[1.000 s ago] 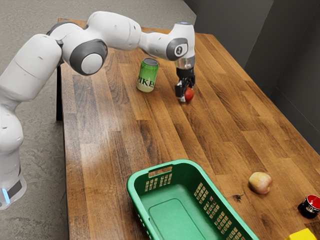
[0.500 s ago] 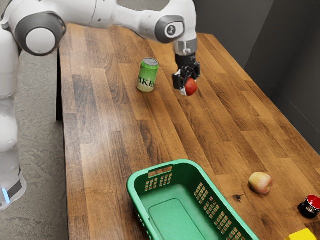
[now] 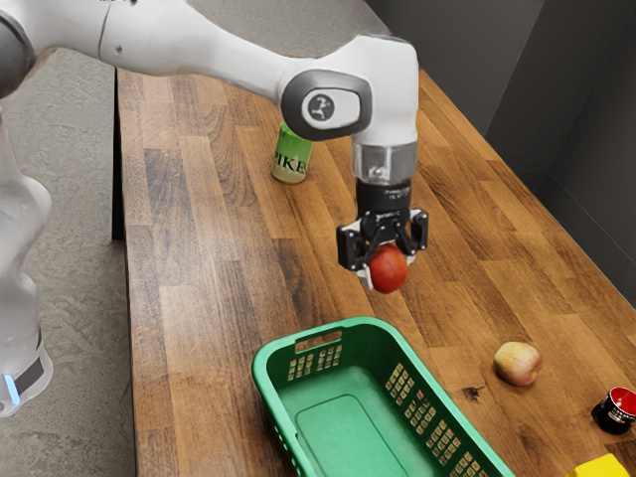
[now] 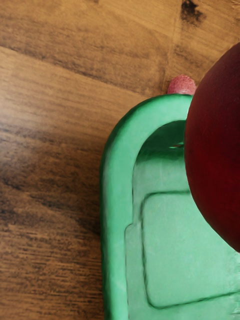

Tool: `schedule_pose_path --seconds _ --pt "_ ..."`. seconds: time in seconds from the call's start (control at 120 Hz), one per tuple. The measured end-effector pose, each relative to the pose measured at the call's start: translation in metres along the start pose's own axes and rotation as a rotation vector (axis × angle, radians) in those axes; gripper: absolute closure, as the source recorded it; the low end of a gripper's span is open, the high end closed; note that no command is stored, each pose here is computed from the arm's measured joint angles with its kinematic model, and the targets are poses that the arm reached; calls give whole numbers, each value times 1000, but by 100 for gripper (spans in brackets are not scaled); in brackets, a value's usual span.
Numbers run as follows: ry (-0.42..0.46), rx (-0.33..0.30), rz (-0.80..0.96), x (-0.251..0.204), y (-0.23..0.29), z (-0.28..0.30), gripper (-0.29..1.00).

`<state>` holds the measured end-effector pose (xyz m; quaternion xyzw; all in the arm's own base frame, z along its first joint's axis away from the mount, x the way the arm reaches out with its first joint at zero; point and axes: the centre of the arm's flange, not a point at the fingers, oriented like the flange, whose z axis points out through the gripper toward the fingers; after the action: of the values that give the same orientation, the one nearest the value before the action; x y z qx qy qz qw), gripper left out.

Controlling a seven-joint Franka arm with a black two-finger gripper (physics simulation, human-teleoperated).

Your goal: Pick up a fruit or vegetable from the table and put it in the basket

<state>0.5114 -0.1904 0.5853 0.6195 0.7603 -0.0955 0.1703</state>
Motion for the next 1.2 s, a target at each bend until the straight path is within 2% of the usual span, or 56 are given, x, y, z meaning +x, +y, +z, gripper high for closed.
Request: schedule_pose_path --seconds 0.133,0.217,0.458,0.808,0.892,0.967,1.2 --pt "-13 46 55 -46 -29 20 37" --pt "-22 44 62 -62 -26 22 37" --pt "-29 39 50 -88 0 41 37" --pt "-66 79 109 -133 -44 46 37" --pt "-83 95 110 -140 -52 47 21" --pt "-91 101 106 -142 -55 46 12" --pt "-83 103 60 -123 -45 48 2"
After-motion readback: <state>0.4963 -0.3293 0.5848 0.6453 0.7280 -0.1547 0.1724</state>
